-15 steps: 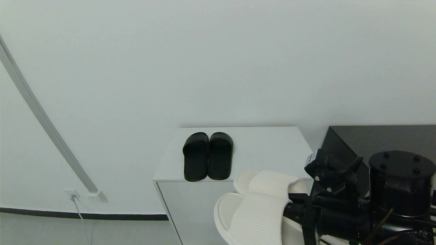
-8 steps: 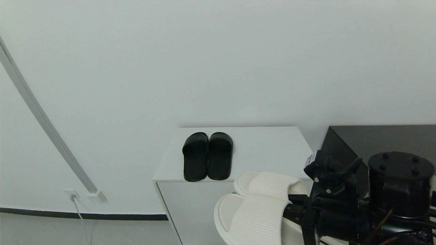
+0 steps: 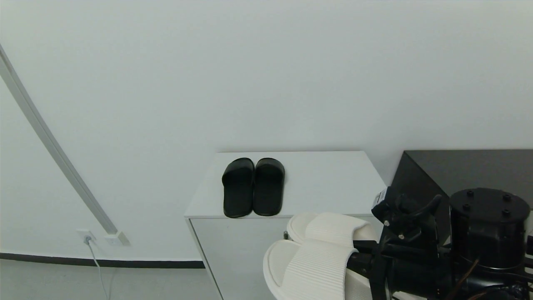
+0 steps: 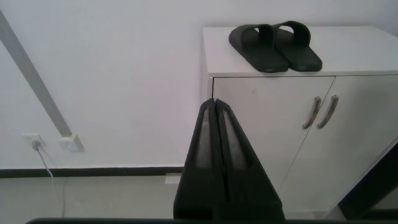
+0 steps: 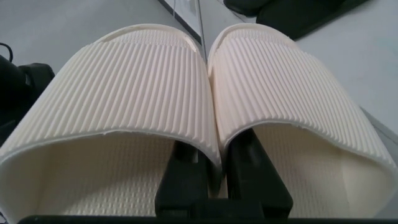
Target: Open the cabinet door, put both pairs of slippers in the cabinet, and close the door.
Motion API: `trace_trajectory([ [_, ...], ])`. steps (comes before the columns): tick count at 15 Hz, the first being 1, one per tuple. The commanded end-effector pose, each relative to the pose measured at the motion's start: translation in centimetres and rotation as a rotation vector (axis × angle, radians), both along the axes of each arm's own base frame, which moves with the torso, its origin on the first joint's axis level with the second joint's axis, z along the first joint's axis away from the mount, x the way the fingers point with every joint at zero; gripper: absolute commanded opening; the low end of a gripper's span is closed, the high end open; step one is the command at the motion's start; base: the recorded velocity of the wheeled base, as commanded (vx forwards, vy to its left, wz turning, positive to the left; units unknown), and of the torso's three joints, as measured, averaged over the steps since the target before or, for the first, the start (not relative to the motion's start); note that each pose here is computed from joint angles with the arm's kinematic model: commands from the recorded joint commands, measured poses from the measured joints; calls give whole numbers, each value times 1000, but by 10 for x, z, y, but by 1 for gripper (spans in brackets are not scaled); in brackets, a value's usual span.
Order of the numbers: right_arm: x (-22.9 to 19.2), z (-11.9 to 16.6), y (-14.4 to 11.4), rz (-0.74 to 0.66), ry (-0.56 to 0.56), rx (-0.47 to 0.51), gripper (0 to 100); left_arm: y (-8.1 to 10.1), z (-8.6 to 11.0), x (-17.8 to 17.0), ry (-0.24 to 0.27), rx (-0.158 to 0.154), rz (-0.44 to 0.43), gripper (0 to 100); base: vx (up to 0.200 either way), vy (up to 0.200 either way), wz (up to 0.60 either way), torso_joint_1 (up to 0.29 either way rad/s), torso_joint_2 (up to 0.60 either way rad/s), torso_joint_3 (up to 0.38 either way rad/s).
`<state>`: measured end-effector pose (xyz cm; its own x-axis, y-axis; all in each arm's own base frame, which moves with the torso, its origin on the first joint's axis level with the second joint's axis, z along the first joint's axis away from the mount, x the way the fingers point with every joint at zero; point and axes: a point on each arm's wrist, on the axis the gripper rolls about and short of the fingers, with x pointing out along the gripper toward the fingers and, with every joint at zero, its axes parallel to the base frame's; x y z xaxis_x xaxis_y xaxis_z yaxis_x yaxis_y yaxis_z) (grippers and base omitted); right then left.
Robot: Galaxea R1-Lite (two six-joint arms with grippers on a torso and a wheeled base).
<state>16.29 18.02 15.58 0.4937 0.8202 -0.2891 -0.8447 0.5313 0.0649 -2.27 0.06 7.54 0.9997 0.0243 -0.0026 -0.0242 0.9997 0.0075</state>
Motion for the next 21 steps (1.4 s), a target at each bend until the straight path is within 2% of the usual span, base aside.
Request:
trace_trajectory([
  [1,0,-1,1,2,3,-3,0,0,0,0,-1,0,0,0,0,0,0,-149,344,188],
  [4,0,-1,1,2,3,-3,0,0,0,0,1,2,-1,0,0,0,0,-152,338,183],
  [5,0,-2,1,2,3,-5,0,0,0,0,1,2,-9,100,0,0,0,-154,349,188],
  [14,-2,-5,-1,4,8,-16,0,0,0,0,1,0,-7,100,0,0,0,-165,373,206],
  [21,-2,-5,-1,5,10,-18,0,0,0,0,1,0,-7,100,0,0,0,-224,539,314],
])
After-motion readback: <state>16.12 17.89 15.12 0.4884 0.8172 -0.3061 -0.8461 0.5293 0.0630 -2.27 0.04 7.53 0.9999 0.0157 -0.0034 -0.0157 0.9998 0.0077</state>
